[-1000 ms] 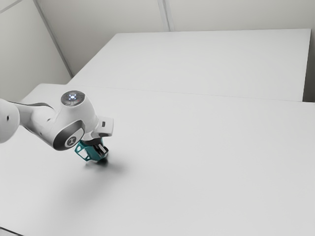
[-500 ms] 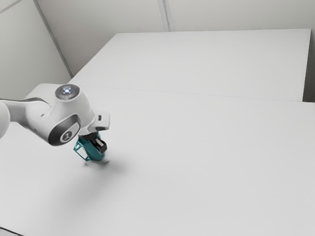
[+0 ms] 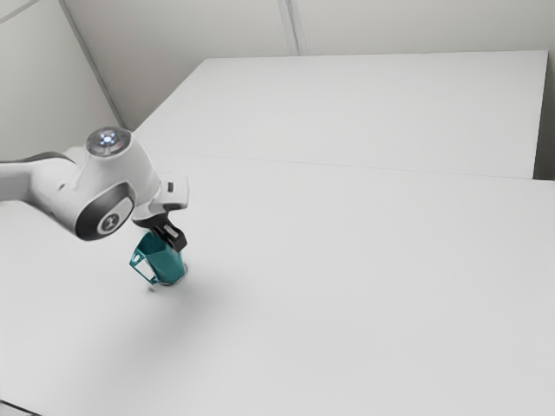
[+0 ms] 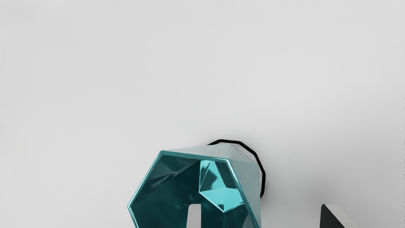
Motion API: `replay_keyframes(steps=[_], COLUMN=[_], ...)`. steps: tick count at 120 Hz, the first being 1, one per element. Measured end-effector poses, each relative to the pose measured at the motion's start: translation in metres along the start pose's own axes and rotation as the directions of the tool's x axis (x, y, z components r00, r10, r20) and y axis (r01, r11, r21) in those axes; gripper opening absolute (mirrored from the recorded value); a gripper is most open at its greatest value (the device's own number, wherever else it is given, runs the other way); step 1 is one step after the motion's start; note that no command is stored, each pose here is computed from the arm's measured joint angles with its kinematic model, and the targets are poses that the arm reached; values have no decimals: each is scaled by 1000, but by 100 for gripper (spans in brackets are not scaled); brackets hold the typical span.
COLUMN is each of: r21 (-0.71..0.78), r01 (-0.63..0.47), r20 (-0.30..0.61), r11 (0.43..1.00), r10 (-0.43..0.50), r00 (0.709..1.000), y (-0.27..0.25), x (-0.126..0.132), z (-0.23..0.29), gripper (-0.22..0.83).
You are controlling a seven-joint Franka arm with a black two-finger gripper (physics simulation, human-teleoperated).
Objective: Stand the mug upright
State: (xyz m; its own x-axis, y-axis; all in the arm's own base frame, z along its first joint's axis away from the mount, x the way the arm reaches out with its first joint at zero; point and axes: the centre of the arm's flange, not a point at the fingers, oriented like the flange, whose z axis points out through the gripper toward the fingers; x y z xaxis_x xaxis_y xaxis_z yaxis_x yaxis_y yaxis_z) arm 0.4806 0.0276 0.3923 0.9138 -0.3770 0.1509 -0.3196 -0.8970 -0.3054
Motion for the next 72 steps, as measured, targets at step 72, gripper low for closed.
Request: replay_keyframes(steps=[72], r21=[-218], r01=[318], r20=[89], r11=[923], r10=[-305], r00=[948], y=[-90], x=[146], z=[-135], gripper=[59])
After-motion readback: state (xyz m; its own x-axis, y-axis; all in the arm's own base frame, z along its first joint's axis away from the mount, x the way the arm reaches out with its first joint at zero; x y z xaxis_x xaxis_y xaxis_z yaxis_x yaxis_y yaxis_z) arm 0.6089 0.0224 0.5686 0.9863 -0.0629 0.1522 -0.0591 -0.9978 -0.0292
